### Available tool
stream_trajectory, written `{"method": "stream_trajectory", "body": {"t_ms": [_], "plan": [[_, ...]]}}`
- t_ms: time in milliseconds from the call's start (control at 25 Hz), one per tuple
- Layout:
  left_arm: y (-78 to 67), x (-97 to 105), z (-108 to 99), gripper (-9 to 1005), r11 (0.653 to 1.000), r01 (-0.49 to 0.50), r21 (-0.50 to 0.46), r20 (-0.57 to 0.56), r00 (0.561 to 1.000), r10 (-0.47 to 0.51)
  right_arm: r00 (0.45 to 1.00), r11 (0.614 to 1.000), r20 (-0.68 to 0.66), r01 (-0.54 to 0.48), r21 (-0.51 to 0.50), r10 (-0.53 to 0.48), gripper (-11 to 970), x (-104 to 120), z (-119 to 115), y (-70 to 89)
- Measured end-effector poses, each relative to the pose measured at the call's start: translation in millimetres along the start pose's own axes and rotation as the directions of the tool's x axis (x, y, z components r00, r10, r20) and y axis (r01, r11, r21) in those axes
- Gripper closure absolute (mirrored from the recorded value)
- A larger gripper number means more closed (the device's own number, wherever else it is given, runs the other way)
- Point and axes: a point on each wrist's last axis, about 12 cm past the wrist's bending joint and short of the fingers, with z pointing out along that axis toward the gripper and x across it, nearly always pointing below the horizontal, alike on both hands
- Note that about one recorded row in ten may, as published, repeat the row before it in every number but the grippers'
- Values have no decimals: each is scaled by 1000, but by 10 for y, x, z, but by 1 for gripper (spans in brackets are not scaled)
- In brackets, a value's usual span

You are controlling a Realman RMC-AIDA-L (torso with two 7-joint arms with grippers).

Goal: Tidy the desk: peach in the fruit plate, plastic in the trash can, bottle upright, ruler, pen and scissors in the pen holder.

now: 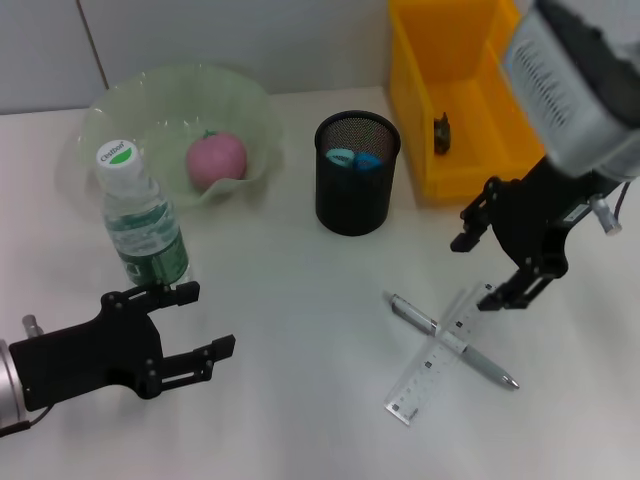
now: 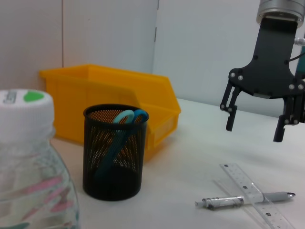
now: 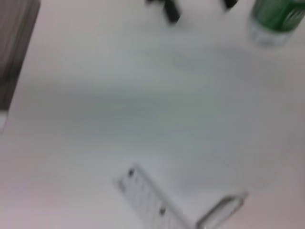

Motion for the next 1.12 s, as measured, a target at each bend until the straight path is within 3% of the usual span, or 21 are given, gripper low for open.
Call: {"method": "stream_trajectory", "body": {"t_ms": [320, 520, 1120], "plan": [[3, 25, -41, 194, 1000, 16, -19, 4, 1000, -16, 960, 980, -193, 196, -43, -200, 246, -71, 278, 4], [16, 27, -74, 194, 998, 49, -48, 39, 998, -47, 930, 959, -233, 279, -57, -285, 247, -128, 353, -15], [25, 41, -99, 194, 994, 90, -70, 72, 994, -85, 867, 908, -271, 400, -122, -419, 254, -245, 599, 5]]}}
